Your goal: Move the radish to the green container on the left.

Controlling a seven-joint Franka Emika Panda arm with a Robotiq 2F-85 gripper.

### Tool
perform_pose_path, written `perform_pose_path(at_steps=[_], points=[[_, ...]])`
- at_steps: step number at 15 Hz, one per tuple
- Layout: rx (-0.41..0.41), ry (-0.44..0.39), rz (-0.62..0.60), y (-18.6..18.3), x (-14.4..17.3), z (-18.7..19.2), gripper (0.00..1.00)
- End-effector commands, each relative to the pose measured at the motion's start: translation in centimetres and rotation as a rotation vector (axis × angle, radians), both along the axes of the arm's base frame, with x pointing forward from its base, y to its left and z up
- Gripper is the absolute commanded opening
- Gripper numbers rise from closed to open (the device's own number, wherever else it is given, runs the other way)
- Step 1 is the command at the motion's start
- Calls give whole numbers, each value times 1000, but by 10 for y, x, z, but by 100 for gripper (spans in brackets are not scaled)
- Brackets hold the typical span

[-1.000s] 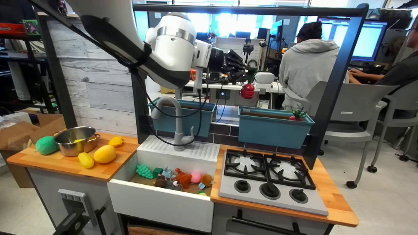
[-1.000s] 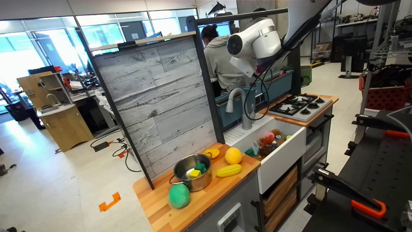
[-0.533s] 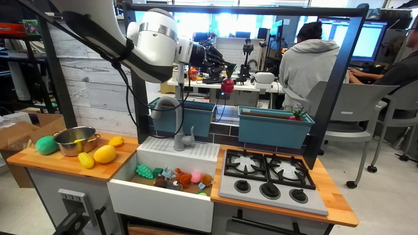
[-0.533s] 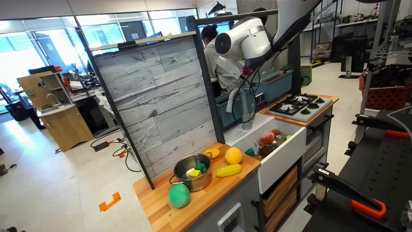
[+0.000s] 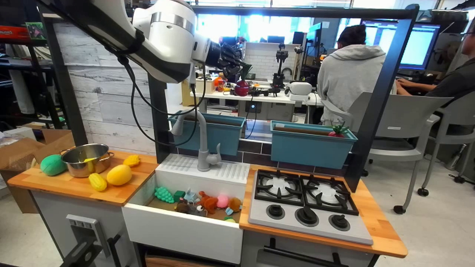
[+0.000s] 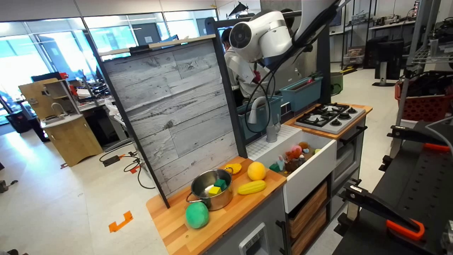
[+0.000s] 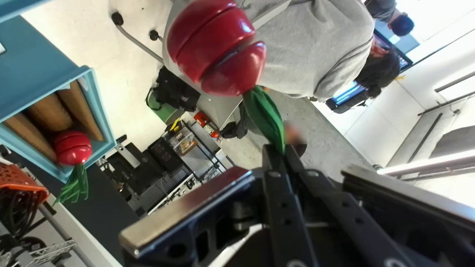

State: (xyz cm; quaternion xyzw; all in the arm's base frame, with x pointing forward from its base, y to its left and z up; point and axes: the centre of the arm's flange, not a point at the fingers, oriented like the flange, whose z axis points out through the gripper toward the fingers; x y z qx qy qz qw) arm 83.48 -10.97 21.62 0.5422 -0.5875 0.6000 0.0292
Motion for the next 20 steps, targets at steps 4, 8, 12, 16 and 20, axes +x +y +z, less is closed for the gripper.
perform_pose_path(at_steps=[4,8,12,16,20], points=[[43,44,92,27,-62,15,1],[10,108,103,31,-80,16,1],[-50,144,88,22,-107,27,1],[-102,213,117,23,-129,27,1],[-141,281,157,31,-155,19,1]])
